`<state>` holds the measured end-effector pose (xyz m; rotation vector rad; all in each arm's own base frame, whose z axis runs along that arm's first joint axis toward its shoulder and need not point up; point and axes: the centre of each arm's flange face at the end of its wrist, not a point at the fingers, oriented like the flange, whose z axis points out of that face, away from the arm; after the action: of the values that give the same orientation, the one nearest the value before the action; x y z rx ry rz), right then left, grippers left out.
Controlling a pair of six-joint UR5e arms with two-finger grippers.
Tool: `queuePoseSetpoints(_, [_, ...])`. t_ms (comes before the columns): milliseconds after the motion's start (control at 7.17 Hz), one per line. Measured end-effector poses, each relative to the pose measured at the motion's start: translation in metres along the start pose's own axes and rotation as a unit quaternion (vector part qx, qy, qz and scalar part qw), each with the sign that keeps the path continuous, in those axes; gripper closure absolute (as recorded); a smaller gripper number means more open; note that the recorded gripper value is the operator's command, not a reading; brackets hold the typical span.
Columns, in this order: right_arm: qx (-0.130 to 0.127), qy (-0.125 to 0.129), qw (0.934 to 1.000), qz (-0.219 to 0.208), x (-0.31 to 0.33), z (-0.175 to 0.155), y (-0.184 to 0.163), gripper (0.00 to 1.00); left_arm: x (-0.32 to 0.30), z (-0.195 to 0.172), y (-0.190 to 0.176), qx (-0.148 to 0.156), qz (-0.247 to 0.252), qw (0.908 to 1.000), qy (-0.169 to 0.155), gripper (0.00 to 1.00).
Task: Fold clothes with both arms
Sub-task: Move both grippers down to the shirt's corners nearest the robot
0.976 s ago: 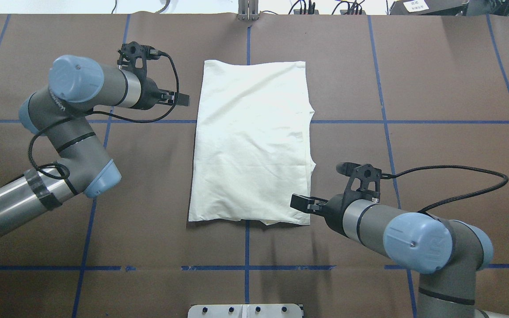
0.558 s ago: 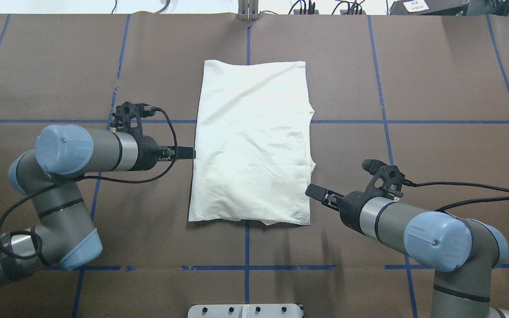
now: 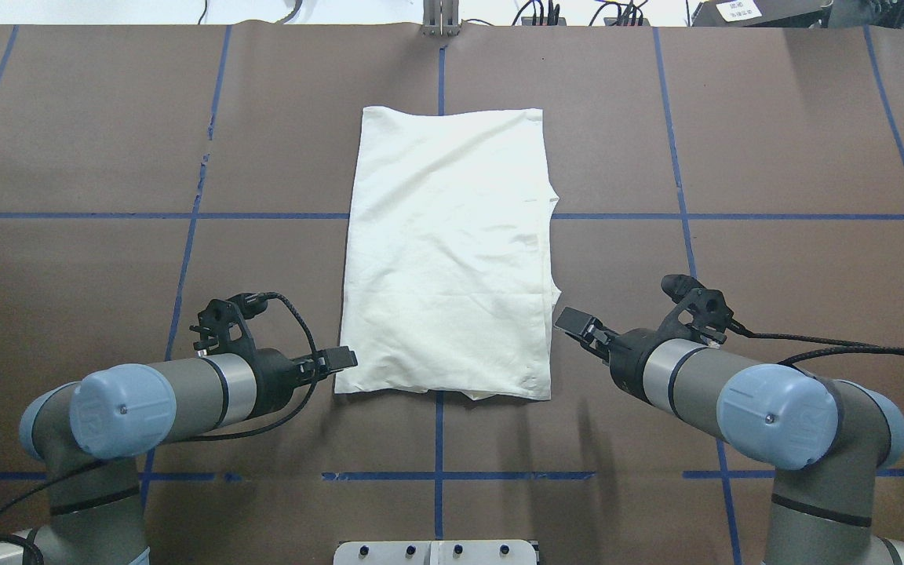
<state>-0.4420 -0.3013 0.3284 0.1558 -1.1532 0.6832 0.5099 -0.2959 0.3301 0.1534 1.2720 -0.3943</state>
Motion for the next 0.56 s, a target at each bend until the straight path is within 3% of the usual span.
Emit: queuePoseSetpoints(558, [0.012, 0.0, 0.9999, 0.001, 0.001, 0.002, -0.003, 0.04, 0.005, 0.009, 0.025, -0.005, -0.057, 0.9984, 0.001, 0.37])
